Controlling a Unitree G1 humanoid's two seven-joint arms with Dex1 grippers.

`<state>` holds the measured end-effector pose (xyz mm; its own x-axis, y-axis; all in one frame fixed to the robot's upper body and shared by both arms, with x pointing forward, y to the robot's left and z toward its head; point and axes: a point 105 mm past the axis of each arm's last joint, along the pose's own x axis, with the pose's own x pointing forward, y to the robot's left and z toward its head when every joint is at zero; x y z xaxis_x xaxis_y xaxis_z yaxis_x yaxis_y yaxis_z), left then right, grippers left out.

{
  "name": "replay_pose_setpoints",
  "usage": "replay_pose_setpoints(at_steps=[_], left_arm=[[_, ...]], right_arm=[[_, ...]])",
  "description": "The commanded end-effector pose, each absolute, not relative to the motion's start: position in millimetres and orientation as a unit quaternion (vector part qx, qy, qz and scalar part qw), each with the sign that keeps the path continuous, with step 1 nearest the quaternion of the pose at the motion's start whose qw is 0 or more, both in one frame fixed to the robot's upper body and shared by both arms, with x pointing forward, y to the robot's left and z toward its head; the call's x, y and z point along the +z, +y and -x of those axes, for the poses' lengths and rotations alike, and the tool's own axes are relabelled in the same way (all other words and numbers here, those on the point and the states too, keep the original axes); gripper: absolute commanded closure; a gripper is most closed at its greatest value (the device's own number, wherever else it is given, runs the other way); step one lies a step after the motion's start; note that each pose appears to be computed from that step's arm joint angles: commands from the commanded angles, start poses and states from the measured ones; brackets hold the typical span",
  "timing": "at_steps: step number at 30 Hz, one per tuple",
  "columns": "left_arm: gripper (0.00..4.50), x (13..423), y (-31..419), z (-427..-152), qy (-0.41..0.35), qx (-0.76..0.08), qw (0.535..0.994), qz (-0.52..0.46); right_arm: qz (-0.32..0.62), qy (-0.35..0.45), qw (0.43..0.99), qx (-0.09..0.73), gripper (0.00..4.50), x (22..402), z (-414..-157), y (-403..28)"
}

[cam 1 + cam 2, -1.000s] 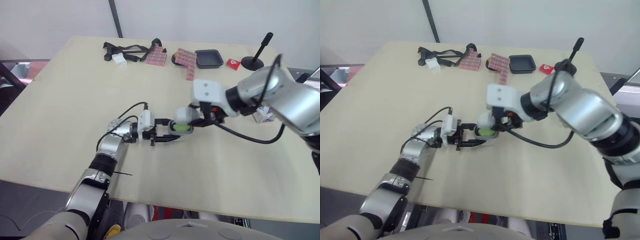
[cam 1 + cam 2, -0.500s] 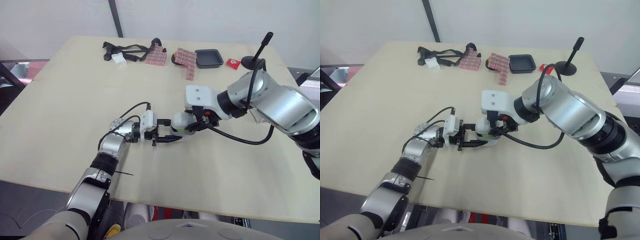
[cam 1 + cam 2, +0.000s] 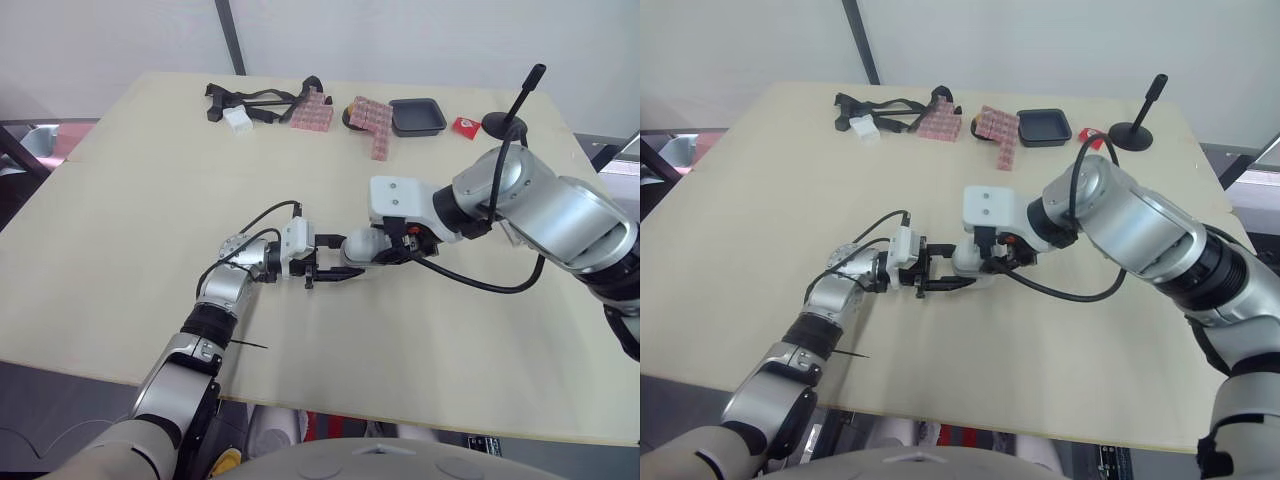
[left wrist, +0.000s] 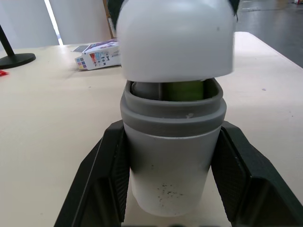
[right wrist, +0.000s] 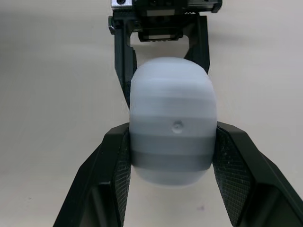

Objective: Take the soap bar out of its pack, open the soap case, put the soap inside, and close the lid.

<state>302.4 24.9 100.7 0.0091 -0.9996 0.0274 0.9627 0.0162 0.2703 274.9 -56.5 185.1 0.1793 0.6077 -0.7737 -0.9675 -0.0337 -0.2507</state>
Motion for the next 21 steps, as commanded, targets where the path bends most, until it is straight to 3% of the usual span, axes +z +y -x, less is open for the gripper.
replay_pose_setpoints(at_steps=[1, 19, 21], left_arm=[[2.59, 115.2, 25.7, -303.3, -0.138, -0.690, 0.704, -0.097], [2.59, 116.0, 25.1, -306.3, -0.140, -0.684, 0.708, -0.102], [2.59, 116.1, 25.2, -306.5, -0.140, -0.683, 0.709, -0.103]], right_arm=[[0.405, 0.218, 0.658, 0.596, 2.52, 188.0, -274.6, -54.1], [0.405, 0.215, 0.654, 0.602, 2.52, 188.4, -272.3, -50.9], [0.406, 0.215, 0.654, 0.601, 1.46, 187.8, -272.4, -51.1]])
